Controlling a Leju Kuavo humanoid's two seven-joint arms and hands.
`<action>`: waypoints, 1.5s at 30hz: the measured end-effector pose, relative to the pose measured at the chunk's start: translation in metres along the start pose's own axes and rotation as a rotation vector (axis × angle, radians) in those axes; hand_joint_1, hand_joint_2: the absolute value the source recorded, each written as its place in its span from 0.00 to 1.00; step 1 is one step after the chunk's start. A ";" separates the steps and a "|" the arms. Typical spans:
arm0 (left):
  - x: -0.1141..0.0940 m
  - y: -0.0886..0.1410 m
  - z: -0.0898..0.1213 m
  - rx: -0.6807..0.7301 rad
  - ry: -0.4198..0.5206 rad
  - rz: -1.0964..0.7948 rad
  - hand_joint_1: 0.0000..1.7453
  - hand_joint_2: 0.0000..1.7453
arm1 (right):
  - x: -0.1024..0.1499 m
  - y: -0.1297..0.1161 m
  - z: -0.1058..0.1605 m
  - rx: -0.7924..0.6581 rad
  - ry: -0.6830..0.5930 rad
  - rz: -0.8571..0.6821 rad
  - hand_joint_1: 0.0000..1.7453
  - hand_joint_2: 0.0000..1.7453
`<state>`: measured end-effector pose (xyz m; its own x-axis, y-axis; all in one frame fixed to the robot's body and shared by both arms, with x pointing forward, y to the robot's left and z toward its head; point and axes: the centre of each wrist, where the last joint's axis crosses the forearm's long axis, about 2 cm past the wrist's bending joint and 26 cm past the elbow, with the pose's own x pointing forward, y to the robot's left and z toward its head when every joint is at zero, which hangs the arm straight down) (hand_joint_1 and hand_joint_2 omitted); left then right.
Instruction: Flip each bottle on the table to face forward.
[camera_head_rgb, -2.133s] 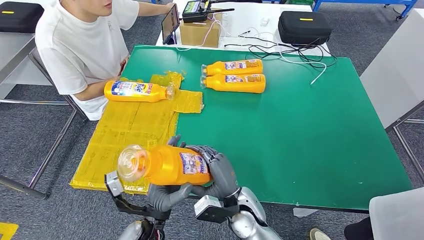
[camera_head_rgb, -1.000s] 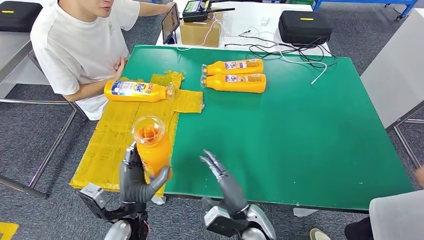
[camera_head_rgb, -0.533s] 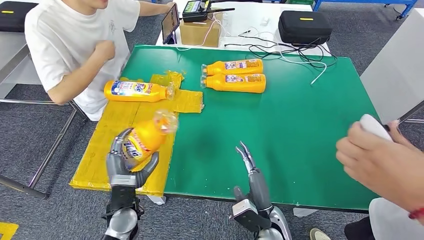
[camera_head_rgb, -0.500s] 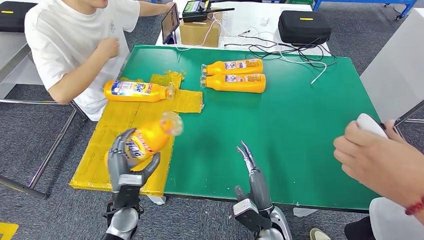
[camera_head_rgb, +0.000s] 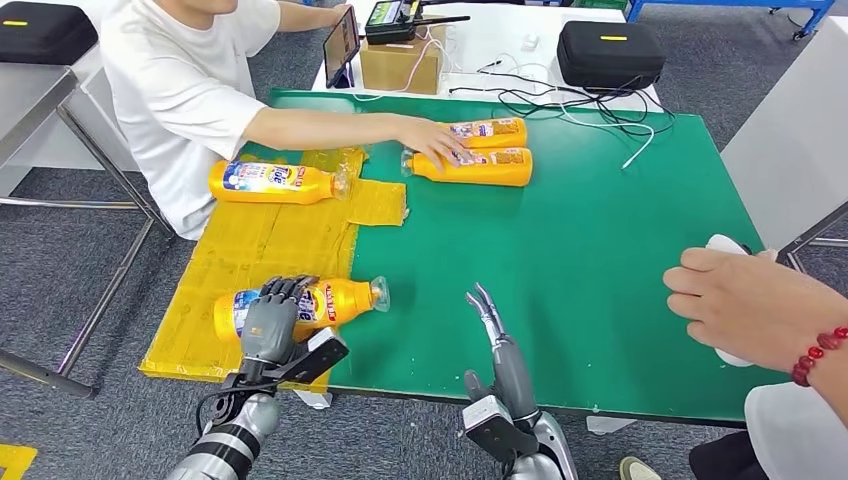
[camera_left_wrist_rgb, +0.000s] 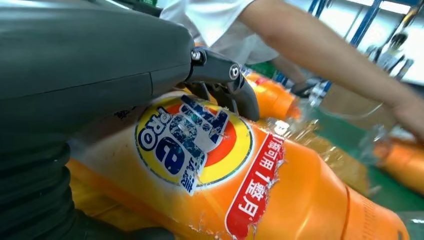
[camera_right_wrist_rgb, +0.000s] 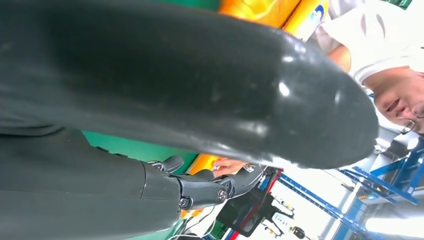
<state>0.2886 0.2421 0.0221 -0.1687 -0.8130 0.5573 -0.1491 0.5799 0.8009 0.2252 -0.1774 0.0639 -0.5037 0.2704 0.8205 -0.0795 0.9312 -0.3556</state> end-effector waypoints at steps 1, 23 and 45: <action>-0.001 0.000 -0.002 -0.021 0.009 -0.013 0.50 0.00 | 0.000 0.000 0.000 -0.002 0.002 -0.001 0.00 0.00; 0.014 0.000 -0.006 -0.212 -0.026 0.316 0.00 0.00 | -0.007 -0.007 0.002 -0.011 0.025 0.037 0.00 0.00; 0.105 0.024 0.039 0.341 -0.187 0.722 0.00 1.00 | -0.022 -0.058 0.013 0.081 -0.093 0.761 0.00 1.00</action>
<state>0.2289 0.1727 0.0910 -0.4918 -0.2284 0.8402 -0.2247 0.9656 0.1309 0.2295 -0.2408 0.0610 -0.5152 0.8040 0.2969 0.2569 0.4753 -0.8415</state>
